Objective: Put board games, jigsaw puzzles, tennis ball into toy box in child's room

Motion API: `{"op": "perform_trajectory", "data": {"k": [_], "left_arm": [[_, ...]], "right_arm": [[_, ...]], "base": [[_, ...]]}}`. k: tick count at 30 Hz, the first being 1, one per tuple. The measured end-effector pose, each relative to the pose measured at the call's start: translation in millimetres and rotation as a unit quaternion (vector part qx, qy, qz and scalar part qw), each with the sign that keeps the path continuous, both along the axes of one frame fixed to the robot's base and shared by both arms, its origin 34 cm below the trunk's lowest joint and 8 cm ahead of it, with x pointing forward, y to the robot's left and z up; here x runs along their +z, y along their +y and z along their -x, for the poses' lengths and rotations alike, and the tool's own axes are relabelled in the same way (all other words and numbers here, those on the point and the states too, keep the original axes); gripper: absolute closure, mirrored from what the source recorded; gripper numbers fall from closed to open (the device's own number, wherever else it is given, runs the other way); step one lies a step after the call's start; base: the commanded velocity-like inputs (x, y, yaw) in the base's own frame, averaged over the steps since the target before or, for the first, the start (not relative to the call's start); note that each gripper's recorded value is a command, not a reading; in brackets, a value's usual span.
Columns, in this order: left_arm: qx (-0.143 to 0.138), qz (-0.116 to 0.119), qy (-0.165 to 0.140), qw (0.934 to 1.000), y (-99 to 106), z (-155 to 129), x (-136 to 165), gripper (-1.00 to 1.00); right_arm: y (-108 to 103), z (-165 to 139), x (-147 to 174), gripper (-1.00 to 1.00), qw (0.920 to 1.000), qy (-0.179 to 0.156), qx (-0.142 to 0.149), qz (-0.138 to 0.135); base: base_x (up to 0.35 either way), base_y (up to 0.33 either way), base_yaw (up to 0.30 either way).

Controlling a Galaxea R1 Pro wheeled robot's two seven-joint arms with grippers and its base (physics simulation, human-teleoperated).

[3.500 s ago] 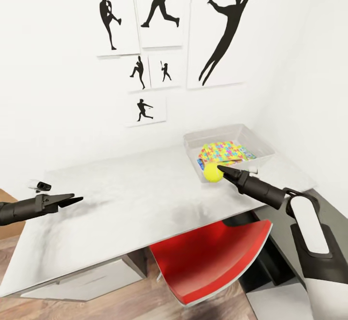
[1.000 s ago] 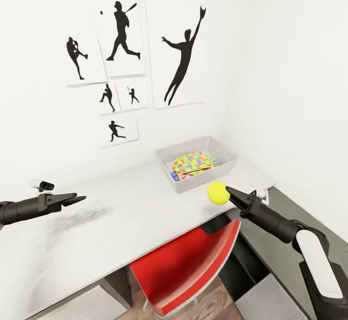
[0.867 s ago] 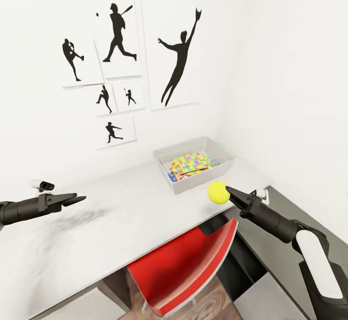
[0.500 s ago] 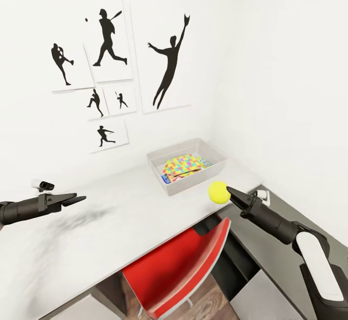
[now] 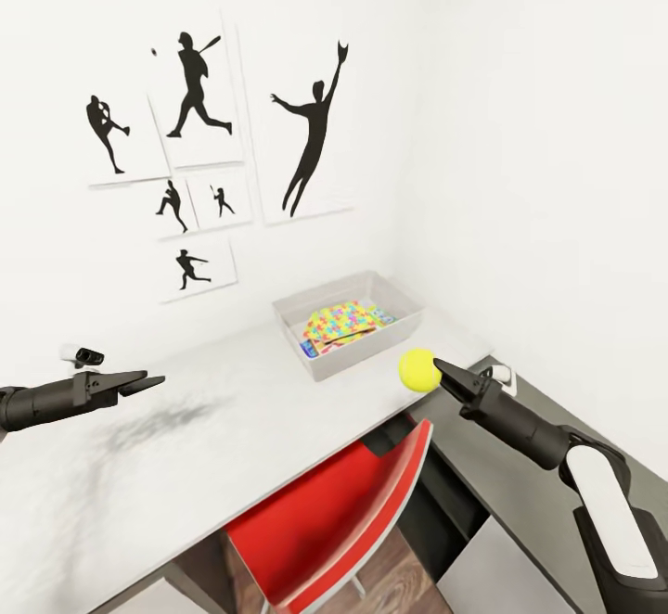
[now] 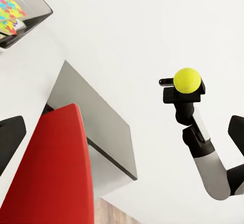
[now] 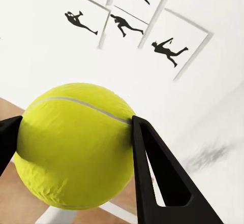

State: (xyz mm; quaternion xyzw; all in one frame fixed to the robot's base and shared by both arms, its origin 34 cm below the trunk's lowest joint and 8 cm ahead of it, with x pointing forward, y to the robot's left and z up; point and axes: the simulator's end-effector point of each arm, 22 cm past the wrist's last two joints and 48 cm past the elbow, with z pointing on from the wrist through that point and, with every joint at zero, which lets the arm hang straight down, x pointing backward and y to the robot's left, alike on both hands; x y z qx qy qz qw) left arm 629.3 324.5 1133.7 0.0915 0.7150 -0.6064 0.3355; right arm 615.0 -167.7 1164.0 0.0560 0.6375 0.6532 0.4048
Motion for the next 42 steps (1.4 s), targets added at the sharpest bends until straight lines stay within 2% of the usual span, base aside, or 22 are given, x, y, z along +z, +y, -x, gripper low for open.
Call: {"op": "perform_trajectory", "data": {"k": [18,42], "left_arm": [[0.000,0.000,-0.014,0.9999,0.0,4.2,15.0,-1.00],[0.000,0.001,-0.016,0.9999,-0.3,4.6,16.4,-1.00]], "right_arm": [[-0.1,4.6,13.9,1.00,0.9999,-0.014,-0.001,0.002],[-6.5,2.7,13.6,1.00,0.9998,-0.015,-0.009,0.009]], "base": [[0.030,0.000,-0.001],[0.004,0.000,0.000]]}}
